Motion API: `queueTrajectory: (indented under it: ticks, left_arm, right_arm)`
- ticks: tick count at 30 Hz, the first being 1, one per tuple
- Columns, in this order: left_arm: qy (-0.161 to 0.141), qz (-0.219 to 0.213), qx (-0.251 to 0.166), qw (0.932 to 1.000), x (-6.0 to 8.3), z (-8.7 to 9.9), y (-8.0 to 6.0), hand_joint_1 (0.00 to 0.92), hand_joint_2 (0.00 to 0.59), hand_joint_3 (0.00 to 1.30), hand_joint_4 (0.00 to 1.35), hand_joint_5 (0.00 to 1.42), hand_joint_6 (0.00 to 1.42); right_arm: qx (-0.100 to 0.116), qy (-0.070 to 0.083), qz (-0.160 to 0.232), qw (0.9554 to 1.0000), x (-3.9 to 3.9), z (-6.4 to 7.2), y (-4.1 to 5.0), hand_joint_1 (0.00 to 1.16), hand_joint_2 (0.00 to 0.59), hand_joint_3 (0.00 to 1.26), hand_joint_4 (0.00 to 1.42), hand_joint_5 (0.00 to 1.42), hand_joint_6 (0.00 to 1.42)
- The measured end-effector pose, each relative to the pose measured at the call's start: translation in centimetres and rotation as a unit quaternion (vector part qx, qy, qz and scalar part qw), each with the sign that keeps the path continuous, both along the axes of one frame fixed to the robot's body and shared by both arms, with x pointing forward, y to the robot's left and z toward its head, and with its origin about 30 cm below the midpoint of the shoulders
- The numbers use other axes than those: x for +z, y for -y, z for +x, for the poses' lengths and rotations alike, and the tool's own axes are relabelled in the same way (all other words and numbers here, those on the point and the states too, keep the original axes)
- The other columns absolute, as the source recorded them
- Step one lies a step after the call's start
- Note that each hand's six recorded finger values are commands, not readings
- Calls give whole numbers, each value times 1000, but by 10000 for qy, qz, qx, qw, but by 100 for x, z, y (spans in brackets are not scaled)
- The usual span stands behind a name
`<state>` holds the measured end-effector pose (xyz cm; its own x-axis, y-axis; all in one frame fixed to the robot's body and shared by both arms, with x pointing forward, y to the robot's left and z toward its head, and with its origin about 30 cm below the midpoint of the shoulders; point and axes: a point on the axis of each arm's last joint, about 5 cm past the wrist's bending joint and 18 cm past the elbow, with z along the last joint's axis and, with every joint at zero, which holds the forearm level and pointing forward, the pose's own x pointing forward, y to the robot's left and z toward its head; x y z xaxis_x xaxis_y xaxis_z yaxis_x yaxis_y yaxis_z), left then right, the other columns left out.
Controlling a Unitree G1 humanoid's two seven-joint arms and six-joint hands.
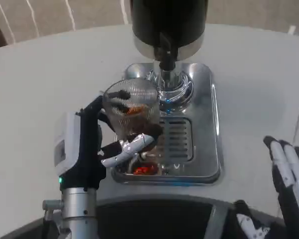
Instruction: Grasp the cup under the faucet to collect the drink, then remove the cup.
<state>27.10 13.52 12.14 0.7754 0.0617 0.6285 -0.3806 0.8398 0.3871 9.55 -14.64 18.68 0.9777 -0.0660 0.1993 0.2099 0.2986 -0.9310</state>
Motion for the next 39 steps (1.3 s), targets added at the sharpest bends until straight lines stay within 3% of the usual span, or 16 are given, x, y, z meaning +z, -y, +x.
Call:
queueTrajectory:
  ticks: [6,10,14,17,21,24,28,32,39]
  left_arm:
    - [86,62,-89,9999,7,-98,-26,687,74,1167,1267,1420,1424]
    - [103,119,-134,9998,8,-155,-53,687,74,1169,1267,1420,1424]
    - [207,355,-233,9989,30,-263,-129,687,75,1170,1267,1420,1424]
    - [236,584,-404,9972,33,-391,-181,687,75,1170,1267,1420,1424]
    - [210,682,-582,9958,19,-548,-201,687,75,1170,1267,1420,1424]
    - [266,719,-682,9947,24,-654,-193,684,77,1171,1267,1420,1424]
    - [329,786,-831,9929,35,-730,-148,682,79,1171,1267,1420,1424]
    - [349,834,-928,9916,40,-768,-110,680,80,1171,1254,1408,1424]
    - [332,903,-1063,9897,30,-904,-124,679,80,1171,1253,1406,1424]
  right_arm:
    - [131,49,-189,9997,-17,151,74,457,428,0,0,0,0]
    - [212,65,-300,9993,-15,173,101,431,439,0,0,0,0]
    - [467,92,-512,9976,-4,177,120,370,458,0,0,0,0]
    - [751,79,-768,9942,2,160,165,340,486,0,0,0,0]
    - [949,62,-848,9919,-5,111,249,273,525,0,0,0,0]
    - [1085,33,-818,9907,-18,60,314,196,524,0,0,0,0]
    - [1285,47,-818,9883,-23,8,370,182,524,0,0,0,0]
    - [1418,149,-879,9859,-16,-6,385,125,536,0,0,0,0]
    - [1702,116,-967,9806,-26,-52,376,116,552,0,0,0,0]
